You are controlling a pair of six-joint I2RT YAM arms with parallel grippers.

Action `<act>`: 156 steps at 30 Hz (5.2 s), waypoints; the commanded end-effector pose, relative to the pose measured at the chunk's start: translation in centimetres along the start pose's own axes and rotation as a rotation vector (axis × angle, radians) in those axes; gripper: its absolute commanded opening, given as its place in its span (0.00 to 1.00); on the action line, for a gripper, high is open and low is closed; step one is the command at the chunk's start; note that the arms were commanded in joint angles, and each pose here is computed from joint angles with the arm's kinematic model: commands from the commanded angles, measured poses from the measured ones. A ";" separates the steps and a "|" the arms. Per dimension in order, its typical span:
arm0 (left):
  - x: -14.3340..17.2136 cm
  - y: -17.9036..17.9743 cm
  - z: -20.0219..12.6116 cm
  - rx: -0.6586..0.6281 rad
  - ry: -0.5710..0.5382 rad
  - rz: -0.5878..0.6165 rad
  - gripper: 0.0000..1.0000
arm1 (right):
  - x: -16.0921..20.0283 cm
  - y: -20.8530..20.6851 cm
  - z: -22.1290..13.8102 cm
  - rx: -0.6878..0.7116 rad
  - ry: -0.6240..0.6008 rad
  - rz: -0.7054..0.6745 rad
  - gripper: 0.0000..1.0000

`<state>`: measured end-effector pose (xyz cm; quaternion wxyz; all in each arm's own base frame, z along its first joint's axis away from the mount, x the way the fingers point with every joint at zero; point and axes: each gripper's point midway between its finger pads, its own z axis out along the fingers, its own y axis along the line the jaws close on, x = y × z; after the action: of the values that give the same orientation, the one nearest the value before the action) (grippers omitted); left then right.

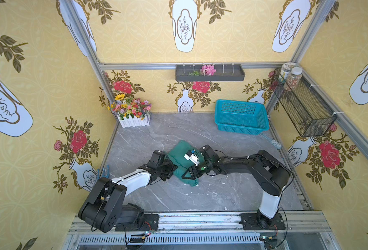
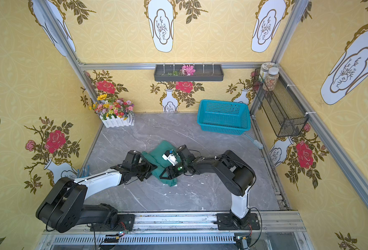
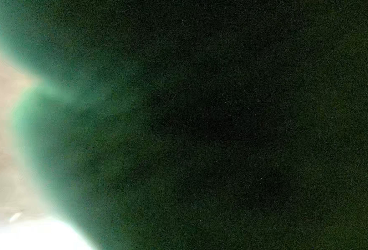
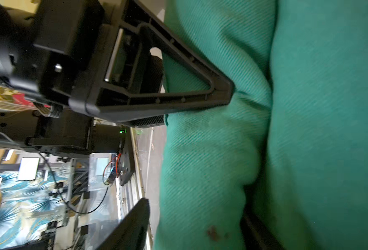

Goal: Roll up the long pants
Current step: Roll the long pant at the center of the board.

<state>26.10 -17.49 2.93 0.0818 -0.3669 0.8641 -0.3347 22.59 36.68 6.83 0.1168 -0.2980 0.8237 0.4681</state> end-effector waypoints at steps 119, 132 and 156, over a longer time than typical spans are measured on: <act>0.3 4.0 -1.5 -0.091 -0.034 -0.090 0.44 | 4.0 -1.9 4.4 0.818 0.132 -0.932 0.29; -0.4 1.1 -3.7 -0.010 -0.098 -0.044 0.76 | 6.2 -1.8 3.3 0.214 0.167 -0.300 0.25; 0.4 6.5 -1.2 -0.246 -0.030 -0.158 0.78 | 2.3 -1.4 2.5 -0.192 0.047 0.109 0.22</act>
<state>25.88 -16.00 3.54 0.0918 -0.4226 0.8414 -0.3241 23.19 38.37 5.35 0.1329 -0.3249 0.7605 0.5462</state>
